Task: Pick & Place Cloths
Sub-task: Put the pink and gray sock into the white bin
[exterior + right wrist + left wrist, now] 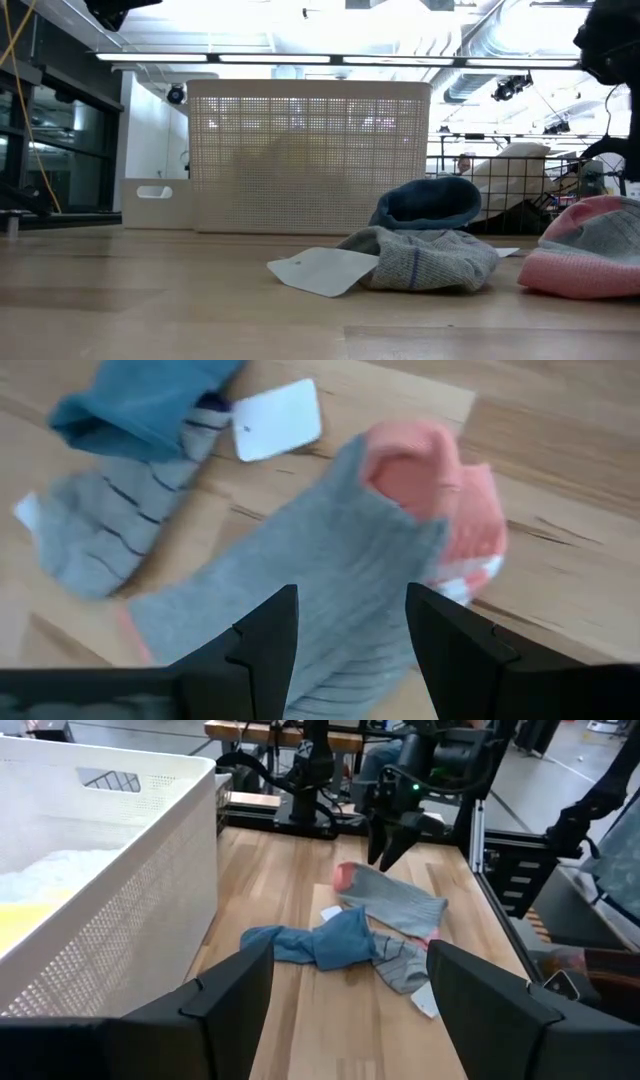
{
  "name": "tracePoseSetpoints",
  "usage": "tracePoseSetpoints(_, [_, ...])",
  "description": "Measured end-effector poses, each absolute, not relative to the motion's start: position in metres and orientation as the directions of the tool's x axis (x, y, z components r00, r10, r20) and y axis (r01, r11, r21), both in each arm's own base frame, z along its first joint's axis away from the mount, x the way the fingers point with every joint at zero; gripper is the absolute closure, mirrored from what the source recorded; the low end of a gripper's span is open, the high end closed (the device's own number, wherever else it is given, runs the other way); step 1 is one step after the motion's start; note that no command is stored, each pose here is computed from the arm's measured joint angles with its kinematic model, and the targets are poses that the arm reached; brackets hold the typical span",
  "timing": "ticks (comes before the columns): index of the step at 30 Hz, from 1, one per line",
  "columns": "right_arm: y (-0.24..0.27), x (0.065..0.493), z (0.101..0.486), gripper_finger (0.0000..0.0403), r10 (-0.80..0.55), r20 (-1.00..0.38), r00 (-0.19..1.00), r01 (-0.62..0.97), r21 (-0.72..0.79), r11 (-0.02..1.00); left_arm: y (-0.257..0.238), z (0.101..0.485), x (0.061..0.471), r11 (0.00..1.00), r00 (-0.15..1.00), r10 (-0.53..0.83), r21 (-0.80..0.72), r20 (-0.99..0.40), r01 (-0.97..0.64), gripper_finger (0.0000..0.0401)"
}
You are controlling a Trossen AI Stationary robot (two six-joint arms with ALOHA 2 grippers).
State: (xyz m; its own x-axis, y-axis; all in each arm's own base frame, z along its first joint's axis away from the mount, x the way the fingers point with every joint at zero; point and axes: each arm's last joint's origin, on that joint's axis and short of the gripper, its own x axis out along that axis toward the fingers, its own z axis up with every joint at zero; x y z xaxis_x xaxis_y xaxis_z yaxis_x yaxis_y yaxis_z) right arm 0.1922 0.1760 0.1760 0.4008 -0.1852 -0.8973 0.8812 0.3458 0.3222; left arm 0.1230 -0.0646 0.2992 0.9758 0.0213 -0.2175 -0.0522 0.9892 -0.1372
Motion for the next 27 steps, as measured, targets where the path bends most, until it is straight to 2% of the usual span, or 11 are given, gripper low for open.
tracePoseSetpoints(5, [0.176,0.185,0.174,0.0224,-0.145,-0.945,0.294,0.906,0.227,0.357,-0.065,0.299,0.123,0.987,0.975,-0.004,-0.158,-0.222,-0.032,0.0144])
tracePoseSetpoints(8, [0.174,0.181,0.174,0.0224,-0.174,-0.946,0.275,0.915,0.201,0.351,-0.065,0.299,0.123,0.986,0.975,-0.003,-0.162,-0.224,-0.035,0.0144])
tracePoseSetpoints(12, [0.172,0.179,0.174,0.0224,-0.220,-0.935,0.278,0.920,0.193,0.342,-0.065,0.299,0.123,0.985,0.974,-0.003,-0.170,-0.225,-0.036,0.0144])
tracePoseSetpoints(18, [0.170,0.182,0.175,0.0224,-0.287,-0.893,0.346,0.906,0.240,0.348,-0.066,0.296,0.122,0.982,0.967,-0.029,-0.187,-0.253,-0.020,0.0144])
tracePoseSetpoints(27, [0.164,0.190,0.175,0.0224,-0.293,-0.889,0.352,0.914,0.259,0.313,-0.066,0.294,0.122,0.980,0.960,-0.039,-0.198,-0.277,-0.017,0.0144])
